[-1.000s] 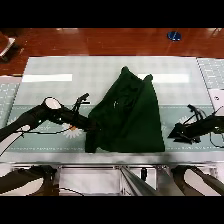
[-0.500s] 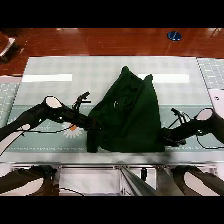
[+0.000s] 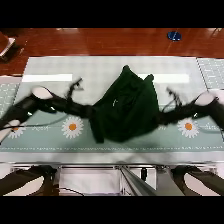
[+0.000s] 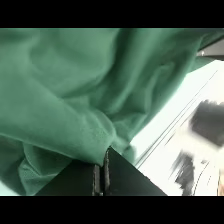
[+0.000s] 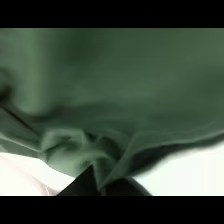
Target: Fold the shirts.
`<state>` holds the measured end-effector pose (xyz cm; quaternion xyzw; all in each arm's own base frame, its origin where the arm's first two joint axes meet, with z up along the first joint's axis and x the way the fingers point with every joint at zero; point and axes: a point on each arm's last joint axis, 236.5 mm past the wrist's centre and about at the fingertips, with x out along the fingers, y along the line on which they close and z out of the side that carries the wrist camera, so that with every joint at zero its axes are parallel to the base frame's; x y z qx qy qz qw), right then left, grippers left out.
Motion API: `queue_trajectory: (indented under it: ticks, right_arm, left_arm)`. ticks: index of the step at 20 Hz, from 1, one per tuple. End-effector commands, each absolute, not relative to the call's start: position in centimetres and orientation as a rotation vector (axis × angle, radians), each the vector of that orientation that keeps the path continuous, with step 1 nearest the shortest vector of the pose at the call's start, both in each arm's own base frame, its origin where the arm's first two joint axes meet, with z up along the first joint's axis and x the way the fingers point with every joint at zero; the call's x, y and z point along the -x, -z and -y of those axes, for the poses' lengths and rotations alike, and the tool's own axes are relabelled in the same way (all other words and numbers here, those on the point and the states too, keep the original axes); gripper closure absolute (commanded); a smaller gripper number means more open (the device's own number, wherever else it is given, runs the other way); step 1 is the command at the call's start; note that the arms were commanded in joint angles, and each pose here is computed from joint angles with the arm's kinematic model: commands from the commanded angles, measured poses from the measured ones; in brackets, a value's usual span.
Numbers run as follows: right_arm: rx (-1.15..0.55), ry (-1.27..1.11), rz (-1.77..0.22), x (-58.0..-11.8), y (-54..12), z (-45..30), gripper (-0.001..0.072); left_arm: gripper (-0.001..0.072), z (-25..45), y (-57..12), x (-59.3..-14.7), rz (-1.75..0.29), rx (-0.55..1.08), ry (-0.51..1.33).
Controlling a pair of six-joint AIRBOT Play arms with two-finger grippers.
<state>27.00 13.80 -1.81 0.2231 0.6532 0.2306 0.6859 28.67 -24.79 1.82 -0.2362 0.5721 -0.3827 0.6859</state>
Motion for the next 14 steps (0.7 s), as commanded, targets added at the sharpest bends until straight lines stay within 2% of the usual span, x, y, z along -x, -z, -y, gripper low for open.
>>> queue_trajectory:
  ticks: [1,3,4,7,10,14]
  right_arm:
    - [-0.342,-0.534,-1.095,-34.7,-12.1,-13.0,0.0697]
    - [-0.246,-0.491,-0.829,-37.6,-23.4,-11.6,0.0697]
    - [-0.211,-0.481,-0.718,-37.6,-28.4,-11.2,0.0697]
    - [-0.111,-0.482,-0.431,-33.8,-41.1,-10.9,0.0697]
    - [-0.056,-0.476,-0.234,-28.0,-47.7,-10.8,0.0697]
    - [0.017,-0.397,-0.136,-20.5,-50.0,-9.1,0.0696]
  left_arm:
    - [0.0685,21.1,-15.9,-36.1,-0.847,0.602,0.832]
    - [0.0685,17.2,-26.5,-38.7,-0.538,0.605,0.777]
    - [0.0685,15.1,-31.6,-38.7,-0.406,0.586,0.741]
    - [0.0685,11.1,-43.5,-34.8,-0.100,0.468,0.670]
    - [0.0685,9.4,-50.1,-29.1,0.084,0.303,0.568]
    - [0.0685,9.1,-52.6,-21.7,0.187,0.132,0.419]
